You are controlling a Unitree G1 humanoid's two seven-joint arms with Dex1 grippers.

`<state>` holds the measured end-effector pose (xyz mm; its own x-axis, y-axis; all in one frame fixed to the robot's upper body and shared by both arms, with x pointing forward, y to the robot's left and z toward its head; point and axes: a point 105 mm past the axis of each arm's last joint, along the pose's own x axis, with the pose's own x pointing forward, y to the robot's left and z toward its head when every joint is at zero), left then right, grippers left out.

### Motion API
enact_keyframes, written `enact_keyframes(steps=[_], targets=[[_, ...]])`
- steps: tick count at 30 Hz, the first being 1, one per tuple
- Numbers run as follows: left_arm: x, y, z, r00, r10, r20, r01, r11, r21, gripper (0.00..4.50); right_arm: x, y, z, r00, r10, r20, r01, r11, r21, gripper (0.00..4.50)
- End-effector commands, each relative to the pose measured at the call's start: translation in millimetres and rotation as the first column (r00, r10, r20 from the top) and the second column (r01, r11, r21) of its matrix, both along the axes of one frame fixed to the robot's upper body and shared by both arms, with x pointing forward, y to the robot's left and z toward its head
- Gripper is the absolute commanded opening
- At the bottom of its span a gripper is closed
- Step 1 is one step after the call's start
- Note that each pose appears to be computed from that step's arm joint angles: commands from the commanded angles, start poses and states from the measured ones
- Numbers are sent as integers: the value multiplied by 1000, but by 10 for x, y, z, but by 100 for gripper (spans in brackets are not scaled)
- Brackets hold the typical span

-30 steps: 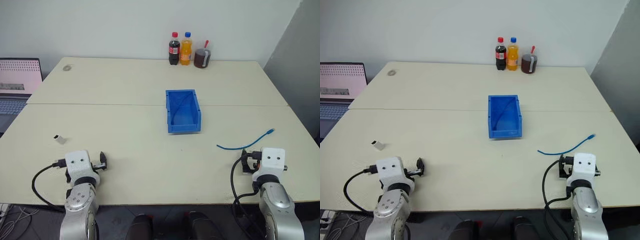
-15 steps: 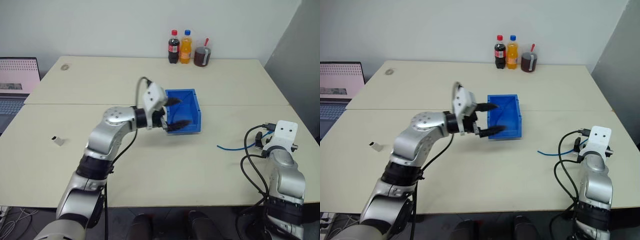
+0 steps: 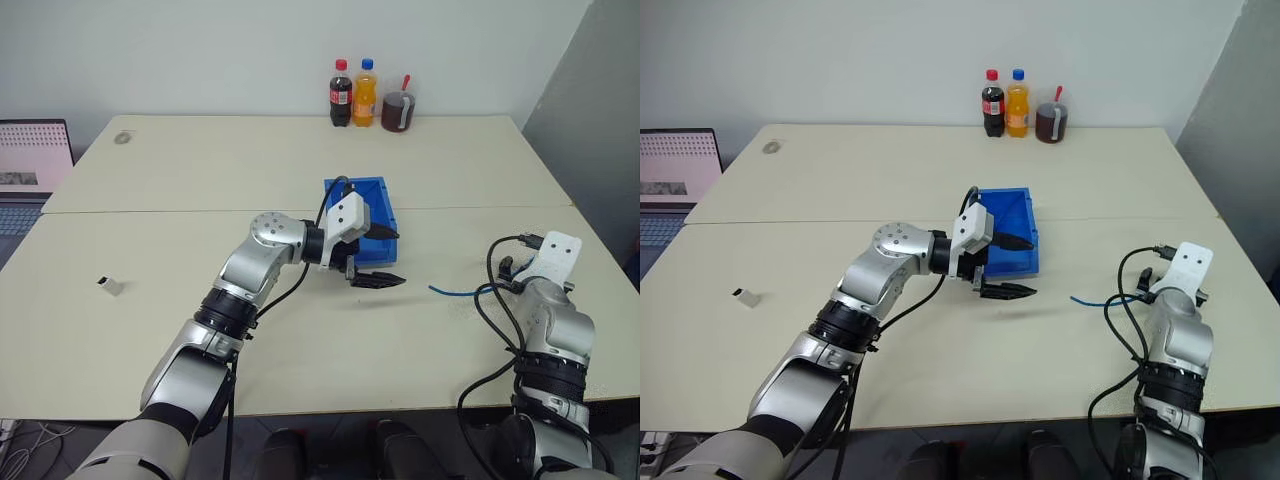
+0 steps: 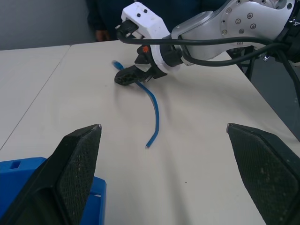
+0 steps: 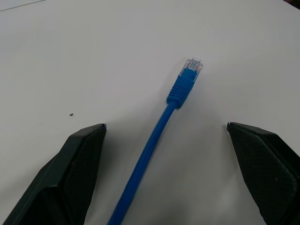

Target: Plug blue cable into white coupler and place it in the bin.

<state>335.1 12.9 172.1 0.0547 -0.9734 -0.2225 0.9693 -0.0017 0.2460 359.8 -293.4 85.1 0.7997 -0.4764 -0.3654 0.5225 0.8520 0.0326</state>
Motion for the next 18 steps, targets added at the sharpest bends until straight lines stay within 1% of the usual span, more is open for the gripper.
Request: enact_keyframes(steps=[1, 2, 4, 5, 6, 7, 10, 11, 12, 13, 14, 15, 17, 18], targets=[[-7, 45, 121, 999, 4, 51, -3, 1000, -19, 450, 5, -3, -59, 999, -39, 4, 39, 998, 58, 392], [-12, 54, 119, 999, 5, 51, -4, 1000, -19, 450, 11, 8, -70, 999, -41, 3, 40, 997, 68, 373], [-11, 58, 146, 999, 18, 35, -17, 999, -38, 450, 19, 35, -94, 999, -44, -5, 44, 996, 80, 321], [-15, 56, 159, 999, 20, 30, -19, 999, -44, 450, 23, 47, -102, 999, -43, -7, 43, 996, 81, 284], [-22, 57, 167, 999, 20, 29, -18, 999, -46, 450, 29, 60, -108, 999, -38, -9, 38, 996, 78, 272], [-30, 58, 170, 999, 18, 30, -17, 999, -44, 450, 33, 73, -114, 999, -33, -11, 33, 996, 77, 247], [-34, 75, 124, 998, 21, 53, -20, 1000, -15, 450, 68, 130, -109, 1000, 11, -10, -10, 998, 57, 182], [-40, 82, 99, 998, 19, 55, -19, 1000, -6, 450, 63, 136, -125, 1000, 15, -16, -14, 998, 59, 154], [-50, 85, 81, 998, 17, 53, -16, 1000, -1, 450, 53, 133, -143, 1000, 14, -23, -13, 998, 61, 136], [-61, 85, 69, 999, 13, 52, -14, 1000, 2, 450, 43, 126, -158, 1000, 12, -27, -10, 998, 63, 100], [-68, 90, 62, 999, 12, 51, -12, 1000, 3, 450, 37, 126, -168, 999, 11, -30, -9, 998, 64, 85], [-84, 88, 57, 999, 7, 49, -8, 1000, 2, 450, 27, 116, -174, 999, 8, -32, -6, 998, 66, 54], [-109, 86, 48, 999, 0, 44, 0, 1000, 3, 450, 9, 88, -175, 999, 1, -34, 1, 998, 66, 4], [-111, 89, 27, 999, 0, 45, 0, 1000, 9, 450, 2, 75, -174, 999, 0, -34, 2, 998, 67, 4]])
